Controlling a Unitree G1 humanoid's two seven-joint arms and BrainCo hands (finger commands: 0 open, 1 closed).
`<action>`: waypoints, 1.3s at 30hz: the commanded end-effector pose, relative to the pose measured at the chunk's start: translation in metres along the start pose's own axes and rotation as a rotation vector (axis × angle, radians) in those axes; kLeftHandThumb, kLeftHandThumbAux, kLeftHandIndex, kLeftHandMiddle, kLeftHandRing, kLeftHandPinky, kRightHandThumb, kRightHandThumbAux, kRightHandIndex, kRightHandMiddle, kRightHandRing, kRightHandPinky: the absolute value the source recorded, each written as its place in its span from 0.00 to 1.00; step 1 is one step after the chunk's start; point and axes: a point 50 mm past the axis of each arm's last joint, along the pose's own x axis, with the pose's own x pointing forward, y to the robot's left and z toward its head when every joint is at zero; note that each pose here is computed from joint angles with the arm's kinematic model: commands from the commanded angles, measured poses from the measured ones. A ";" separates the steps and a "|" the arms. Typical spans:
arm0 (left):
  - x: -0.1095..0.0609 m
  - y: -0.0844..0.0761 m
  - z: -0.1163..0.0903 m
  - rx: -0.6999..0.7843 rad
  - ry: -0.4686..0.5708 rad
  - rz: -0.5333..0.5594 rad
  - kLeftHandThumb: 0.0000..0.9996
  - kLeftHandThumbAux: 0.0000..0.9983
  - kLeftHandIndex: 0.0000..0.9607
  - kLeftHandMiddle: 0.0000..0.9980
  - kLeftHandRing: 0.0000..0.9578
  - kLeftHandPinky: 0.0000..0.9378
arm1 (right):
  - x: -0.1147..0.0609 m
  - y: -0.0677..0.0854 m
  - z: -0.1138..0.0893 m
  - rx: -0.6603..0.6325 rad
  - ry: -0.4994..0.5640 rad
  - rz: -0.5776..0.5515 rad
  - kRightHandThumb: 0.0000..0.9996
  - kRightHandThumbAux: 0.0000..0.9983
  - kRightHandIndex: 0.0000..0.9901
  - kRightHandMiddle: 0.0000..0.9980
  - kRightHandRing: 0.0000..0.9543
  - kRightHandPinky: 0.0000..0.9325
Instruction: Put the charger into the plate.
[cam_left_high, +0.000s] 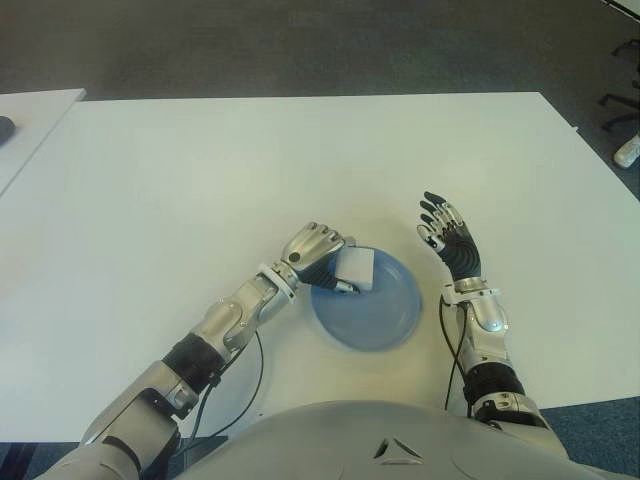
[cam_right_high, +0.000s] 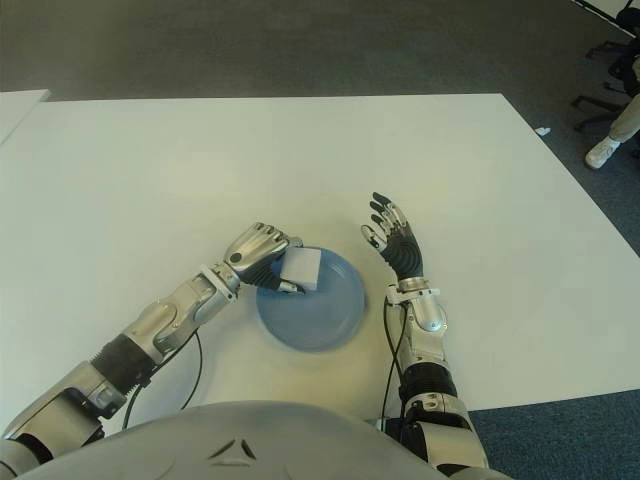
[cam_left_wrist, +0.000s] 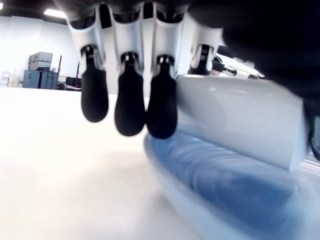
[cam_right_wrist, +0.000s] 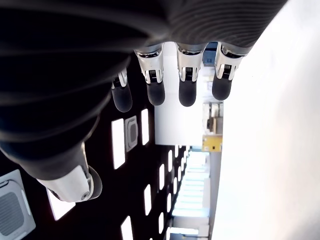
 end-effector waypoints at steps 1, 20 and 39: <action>-0.004 0.002 -0.003 0.021 0.015 -0.004 0.34 0.46 0.43 0.61 0.59 0.61 | -0.042 0.027 -0.042 0.143 0.197 -0.052 0.25 0.67 0.12 0.10 0.08 0.07; -0.008 0.014 -0.006 0.062 0.029 0.031 0.36 0.47 0.41 0.60 0.59 0.58 | -0.040 0.030 -0.043 0.144 0.201 -0.051 0.25 0.67 0.12 0.10 0.08 0.07; -0.012 0.018 -0.010 0.038 0.047 0.009 0.35 0.39 0.32 0.44 0.45 0.42 | -0.039 0.034 -0.044 0.144 0.202 -0.050 0.25 0.67 0.12 0.10 0.08 0.07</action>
